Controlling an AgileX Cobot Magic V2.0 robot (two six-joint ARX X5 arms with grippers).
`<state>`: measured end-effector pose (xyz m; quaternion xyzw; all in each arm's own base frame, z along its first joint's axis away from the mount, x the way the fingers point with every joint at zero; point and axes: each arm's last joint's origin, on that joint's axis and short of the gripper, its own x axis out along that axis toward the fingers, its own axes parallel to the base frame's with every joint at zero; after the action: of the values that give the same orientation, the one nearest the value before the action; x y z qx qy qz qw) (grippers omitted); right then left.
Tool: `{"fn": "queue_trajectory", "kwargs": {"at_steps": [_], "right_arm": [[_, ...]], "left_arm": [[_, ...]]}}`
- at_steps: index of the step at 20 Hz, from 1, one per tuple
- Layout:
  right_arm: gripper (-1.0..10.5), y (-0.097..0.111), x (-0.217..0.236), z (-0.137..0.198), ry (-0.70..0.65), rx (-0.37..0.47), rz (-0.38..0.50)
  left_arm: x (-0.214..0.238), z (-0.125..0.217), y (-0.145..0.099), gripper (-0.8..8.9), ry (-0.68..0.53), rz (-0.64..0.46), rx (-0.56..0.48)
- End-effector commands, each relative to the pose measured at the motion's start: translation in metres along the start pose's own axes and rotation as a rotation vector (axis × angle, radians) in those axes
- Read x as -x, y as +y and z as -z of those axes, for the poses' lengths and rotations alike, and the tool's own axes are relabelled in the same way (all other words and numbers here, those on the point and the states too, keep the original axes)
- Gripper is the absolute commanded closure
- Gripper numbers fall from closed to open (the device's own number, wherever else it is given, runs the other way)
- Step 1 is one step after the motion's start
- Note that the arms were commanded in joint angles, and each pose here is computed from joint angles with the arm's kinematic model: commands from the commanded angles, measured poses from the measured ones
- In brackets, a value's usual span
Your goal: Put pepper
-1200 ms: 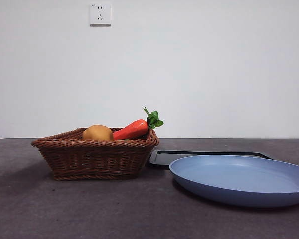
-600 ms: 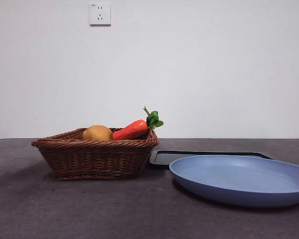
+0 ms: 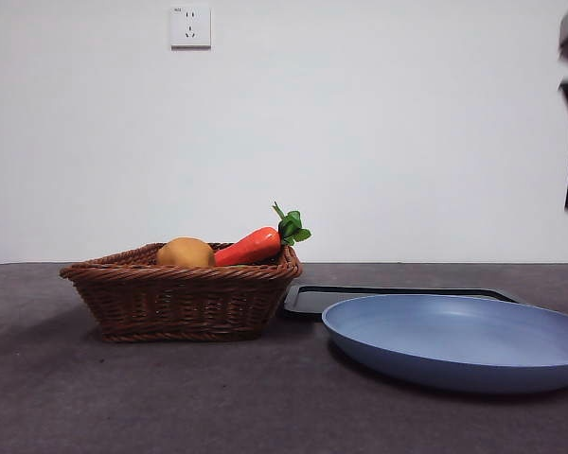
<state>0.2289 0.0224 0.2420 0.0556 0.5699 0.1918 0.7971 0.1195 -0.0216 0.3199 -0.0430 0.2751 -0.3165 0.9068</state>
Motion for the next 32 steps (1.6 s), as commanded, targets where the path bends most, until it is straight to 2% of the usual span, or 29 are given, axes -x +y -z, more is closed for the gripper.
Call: {"fn": "queue_trajectory", "kwargs": {"at_steps": [1,18,30,32], "right_arm": [[6.5,-0.006,-0.016,-0.011,0.029,-0.015,0.003],[6.8,-0.033,-0.083,-0.026,0.143,-0.054,-0.012],[9.3,-0.034,-0.093,-0.026,0.162,-0.055,-0.022],[9.4,-0.035,-0.093,-0.026,0.157,-0.057,-0.02]], "left_arm": [[0.001,-0.004,-0.001,4.6,-0.017,0.006,-0.021],[0.001,-0.004,-0.001,4.6,-0.017,0.006,-0.022],[0.001,-0.004,-0.001,4.6,-0.016,0.005,-0.021],[0.001,-0.004,-0.001,4.6,-0.016,0.004,-0.02]]}}
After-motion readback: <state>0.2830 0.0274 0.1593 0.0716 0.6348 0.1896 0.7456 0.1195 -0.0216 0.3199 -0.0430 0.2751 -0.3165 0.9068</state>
